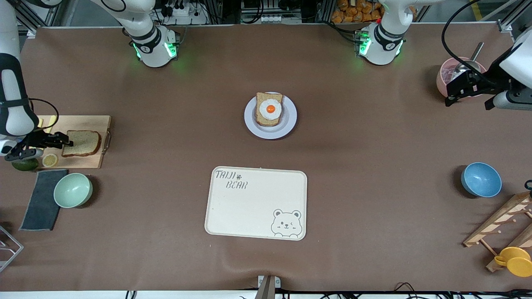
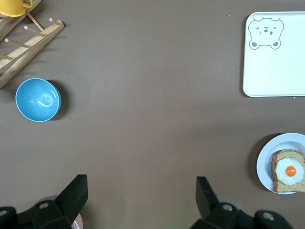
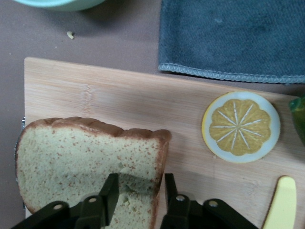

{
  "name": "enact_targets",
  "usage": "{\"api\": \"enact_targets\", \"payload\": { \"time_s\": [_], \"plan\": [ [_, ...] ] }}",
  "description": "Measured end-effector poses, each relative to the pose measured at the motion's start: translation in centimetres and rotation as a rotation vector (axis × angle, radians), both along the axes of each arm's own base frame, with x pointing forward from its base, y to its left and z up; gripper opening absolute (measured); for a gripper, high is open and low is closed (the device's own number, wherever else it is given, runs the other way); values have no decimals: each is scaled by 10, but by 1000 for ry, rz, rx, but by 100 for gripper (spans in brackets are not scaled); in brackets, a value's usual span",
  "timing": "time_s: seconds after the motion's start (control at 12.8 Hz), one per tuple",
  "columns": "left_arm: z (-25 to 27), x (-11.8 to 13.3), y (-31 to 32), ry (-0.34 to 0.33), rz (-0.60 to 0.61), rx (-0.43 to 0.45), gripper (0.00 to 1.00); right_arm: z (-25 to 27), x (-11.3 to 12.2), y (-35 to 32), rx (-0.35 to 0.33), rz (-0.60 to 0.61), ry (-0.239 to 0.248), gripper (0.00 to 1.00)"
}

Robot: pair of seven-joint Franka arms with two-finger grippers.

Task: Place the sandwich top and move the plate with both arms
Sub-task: 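Reach the right gripper down to the bread slice on the cutting board, then close the right gripper on the bread slice edge and lift it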

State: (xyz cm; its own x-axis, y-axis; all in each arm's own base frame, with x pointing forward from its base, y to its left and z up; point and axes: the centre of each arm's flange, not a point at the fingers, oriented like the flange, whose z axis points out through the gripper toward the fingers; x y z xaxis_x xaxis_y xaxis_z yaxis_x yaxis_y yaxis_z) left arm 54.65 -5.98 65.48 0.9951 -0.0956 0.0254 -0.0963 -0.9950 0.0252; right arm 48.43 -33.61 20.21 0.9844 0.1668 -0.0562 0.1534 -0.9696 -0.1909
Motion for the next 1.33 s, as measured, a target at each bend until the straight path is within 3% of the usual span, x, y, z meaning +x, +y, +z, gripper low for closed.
{"api": "enact_targets", "payload": {
  "time_s": [0.31,0.47,0.63,0.86,1.1,1.33],
  "plan": [
    [0,0,0,0,0,0,100,-7,-7,-9,60,36,-62,33],
    [0,0,0,0,0,0,100,-7,-7,-10,55,36,-67,12],
    [0,0,0,0,0,0,100,-5,-5,-9,64,40,-65,10],
    [0,0,0,0,0,0,100,6,11,2,134,50,-43,10],
    [0,0,0,0,0,0,100,21,28,19,199,14,9,9],
    [0,0,0,0,0,0,100,51,53,49,265,-46,140,9]
  ]
}}
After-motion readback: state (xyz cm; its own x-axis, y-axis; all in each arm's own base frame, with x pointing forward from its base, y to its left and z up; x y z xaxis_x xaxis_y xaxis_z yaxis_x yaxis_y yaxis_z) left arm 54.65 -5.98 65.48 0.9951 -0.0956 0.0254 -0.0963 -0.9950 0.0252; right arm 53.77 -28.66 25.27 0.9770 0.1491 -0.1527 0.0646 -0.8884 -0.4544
